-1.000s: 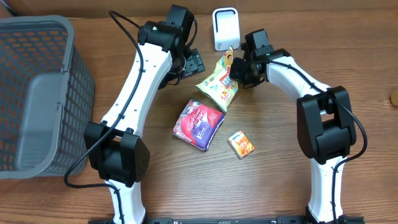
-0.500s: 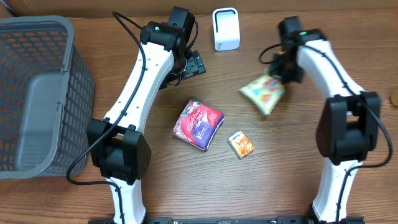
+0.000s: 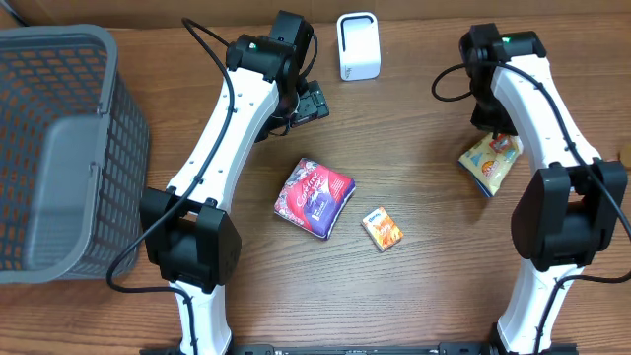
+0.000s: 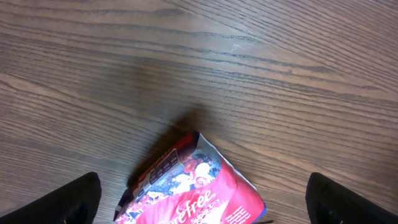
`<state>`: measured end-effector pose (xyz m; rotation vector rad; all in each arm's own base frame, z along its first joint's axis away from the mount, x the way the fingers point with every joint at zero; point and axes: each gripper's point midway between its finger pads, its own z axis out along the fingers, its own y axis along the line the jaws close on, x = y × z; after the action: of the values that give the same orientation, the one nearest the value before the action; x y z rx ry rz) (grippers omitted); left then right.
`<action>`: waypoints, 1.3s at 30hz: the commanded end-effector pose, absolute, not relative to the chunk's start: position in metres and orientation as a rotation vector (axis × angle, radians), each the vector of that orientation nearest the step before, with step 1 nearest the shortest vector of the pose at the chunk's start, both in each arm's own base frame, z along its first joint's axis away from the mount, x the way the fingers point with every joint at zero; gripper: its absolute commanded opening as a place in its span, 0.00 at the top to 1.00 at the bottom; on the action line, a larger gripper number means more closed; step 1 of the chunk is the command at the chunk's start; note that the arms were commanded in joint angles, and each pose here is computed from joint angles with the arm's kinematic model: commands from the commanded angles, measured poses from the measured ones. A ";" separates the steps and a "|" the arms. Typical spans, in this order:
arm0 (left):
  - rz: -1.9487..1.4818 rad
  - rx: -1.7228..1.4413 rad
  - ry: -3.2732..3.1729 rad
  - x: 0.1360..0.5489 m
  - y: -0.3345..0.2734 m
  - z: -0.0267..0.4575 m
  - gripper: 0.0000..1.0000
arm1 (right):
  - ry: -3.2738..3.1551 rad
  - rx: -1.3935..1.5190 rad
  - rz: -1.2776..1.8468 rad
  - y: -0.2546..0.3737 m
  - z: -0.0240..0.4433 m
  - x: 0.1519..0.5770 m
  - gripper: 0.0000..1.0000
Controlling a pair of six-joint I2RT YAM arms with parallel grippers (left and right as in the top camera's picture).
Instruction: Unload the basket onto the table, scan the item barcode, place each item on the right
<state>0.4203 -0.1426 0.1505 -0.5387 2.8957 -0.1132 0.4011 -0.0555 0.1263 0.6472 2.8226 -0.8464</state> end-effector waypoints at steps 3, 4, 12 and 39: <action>-0.115 -0.515 2.909 0.420 -0.146 0.147 0.03 | 2.798 0.740 -0.990 -0.089 0.122 0.377 0.96; -0.115 -0.515 2.908 0.420 -0.145 0.147 0.03 | 2.809 0.749 -1.002 -0.093 0.118 0.373 0.96; -0.112 -0.494 2.912 0.420 -0.145 0.147 0.03 | 2.879 0.859 -0.990 -0.113 0.107 0.352 0.96; -0.531 -0.198 3.080 0.412 -0.223 0.104 0.96 | 3.085 0.321 0.011 0.069 0.124 0.404 0.96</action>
<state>0.4219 -0.1926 0.1285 -0.3117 2.9886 -0.3758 0.3876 0.0269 0.0933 0.4922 3.0636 -0.4512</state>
